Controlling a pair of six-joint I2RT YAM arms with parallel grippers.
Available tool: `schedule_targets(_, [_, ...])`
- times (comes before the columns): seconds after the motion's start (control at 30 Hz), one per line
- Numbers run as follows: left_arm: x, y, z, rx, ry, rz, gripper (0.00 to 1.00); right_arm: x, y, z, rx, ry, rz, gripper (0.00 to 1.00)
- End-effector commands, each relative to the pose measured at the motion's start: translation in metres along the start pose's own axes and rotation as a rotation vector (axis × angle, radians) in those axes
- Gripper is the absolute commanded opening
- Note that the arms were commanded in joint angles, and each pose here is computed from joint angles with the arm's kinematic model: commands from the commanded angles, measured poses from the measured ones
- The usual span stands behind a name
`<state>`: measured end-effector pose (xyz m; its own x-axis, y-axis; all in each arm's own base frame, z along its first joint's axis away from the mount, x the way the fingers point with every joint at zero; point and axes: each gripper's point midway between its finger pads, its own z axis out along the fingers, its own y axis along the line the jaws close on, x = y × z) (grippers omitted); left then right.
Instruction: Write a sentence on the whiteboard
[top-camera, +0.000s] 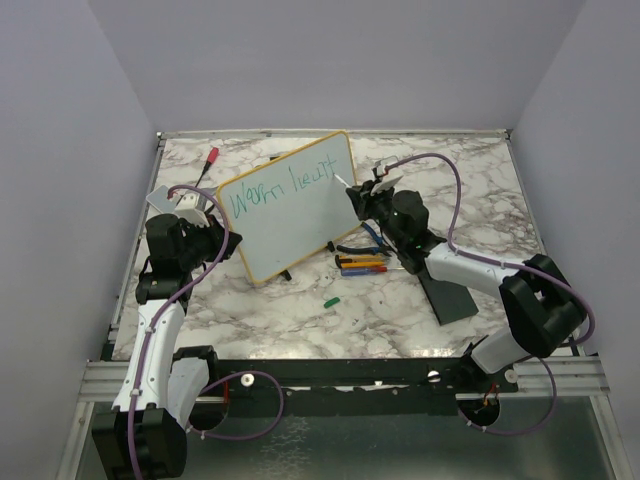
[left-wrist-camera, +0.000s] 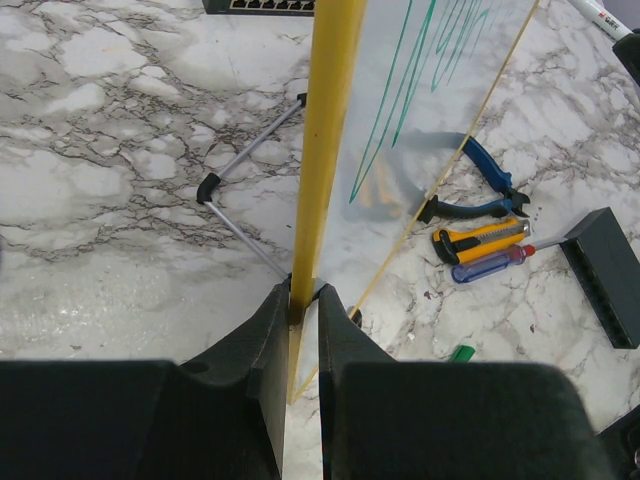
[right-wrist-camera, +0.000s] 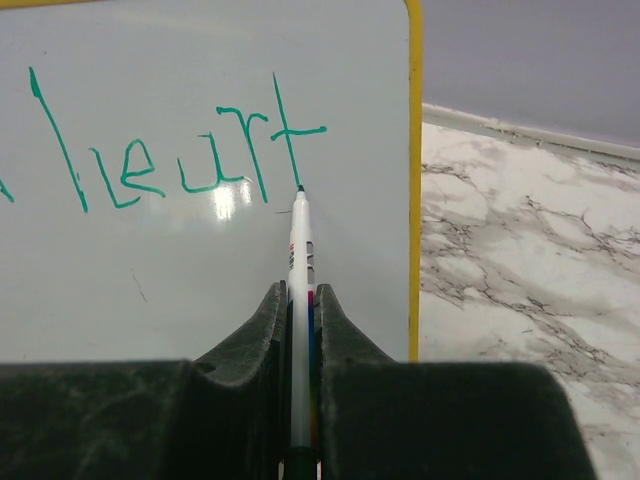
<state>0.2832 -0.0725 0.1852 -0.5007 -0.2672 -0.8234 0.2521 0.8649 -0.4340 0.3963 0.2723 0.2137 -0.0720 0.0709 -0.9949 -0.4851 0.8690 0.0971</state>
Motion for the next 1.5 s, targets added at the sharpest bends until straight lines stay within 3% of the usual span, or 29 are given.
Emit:
schedule_targets(0.0, [-0.008,0.004,-0.002,-0.025,-0.039,0.015,0.00,-0.001,-0.014,-0.002,0.075,0.015,0.012,0.01])
schedule_targets(0.53, [-0.008,0.004,-0.002,-0.028,-0.039,0.014,0.00,-0.052,-0.016,-0.008,0.089,-0.094,-0.017,0.01])
schedule_targets(1.47, [-0.008,0.005,-0.001,-0.028,-0.035,0.015,0.00,-0.044,-0.026,0.017,0.108,-0.067,-0.015,0.01])
